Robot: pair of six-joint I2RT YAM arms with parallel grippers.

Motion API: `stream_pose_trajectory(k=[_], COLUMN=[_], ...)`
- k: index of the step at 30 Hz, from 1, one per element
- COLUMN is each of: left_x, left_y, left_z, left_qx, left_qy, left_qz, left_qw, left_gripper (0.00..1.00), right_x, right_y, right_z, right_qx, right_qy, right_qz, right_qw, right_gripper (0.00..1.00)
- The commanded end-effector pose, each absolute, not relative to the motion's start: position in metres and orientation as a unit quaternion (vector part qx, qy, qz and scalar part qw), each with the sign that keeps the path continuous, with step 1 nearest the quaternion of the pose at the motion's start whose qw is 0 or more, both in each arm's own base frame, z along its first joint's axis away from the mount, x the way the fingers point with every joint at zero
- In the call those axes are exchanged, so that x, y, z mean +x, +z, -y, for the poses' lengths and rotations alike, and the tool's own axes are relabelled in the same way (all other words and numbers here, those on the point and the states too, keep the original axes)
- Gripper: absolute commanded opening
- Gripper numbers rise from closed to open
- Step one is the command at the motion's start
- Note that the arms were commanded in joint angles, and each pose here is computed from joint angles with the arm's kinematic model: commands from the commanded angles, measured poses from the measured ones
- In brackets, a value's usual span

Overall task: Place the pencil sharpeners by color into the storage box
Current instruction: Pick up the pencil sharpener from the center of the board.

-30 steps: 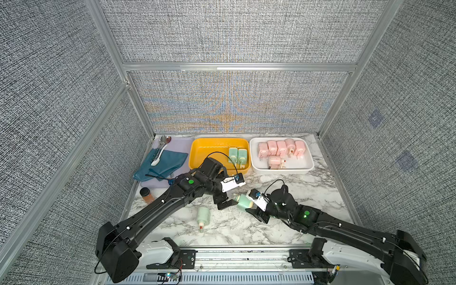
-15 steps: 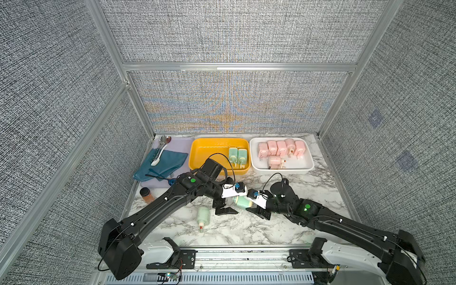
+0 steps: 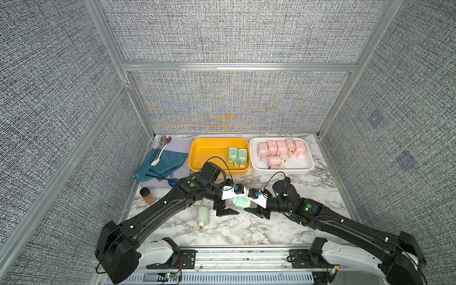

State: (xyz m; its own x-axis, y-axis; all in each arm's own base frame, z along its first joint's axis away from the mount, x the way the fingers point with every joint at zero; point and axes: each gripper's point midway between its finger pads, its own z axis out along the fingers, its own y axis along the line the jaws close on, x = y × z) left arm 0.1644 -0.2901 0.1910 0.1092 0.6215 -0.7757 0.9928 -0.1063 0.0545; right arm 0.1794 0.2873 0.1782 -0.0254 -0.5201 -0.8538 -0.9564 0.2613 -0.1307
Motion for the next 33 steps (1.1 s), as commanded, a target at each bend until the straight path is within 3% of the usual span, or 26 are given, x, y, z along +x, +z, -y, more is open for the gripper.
stream_pose_trajectory(k=[1,11,25,28,29,31,33], left_x=[0.167,0.164,0.164,0.170,0.172,0.178,0.181], left_y=[0.194,0.192,0.192,0.192,0.191,0.189,0.188], left_z=[0.293,0.294,0.296,0.297,0.298,0.298,0.298], left_qx=[0.678,0.681,0.678,0.674,0.672,0.665,0.663], left_qy=[-0.306,-0.313,-0.319,-0.312,-0.308,-0.300,-0.297], left_qz=[-0.590,-0.585,-0.584,-0.590,-0.592,-0.599,-0.600], left_qw=[0.314,0.310,0.311,0.317,0.320,0.329,0.335], left_gripper=[0.93,0.79,0.29,0.11,0.00,0.00,0.00], right_x=[0.180,0.181,0.193,0.199,0.201,0.203,0.206], right_y=[0.196,0.202,0.205,0.207,0.209,0.210,0.213], right_z=[-0.295,-0.301,-0.304,-0.302,-0.301,-0.301,-0.299], right_qx=[-0.546,-0.544,-0.518,-0.504,-0.501,-0.495,-0.487], right_qy=[0.277,0.287,0.286,0.276,0.273,0.271,0.267], right_qz=[-0.649,-0.643,-0.661,-0.669,-0.670,-0.672,-0.674], right_qw=[0.452,0.457,0.461,0.472,0.475,0.480,0.488], right_gripper=[0.00,0.00,0.00,0.05,0.08,0.12,0.30])
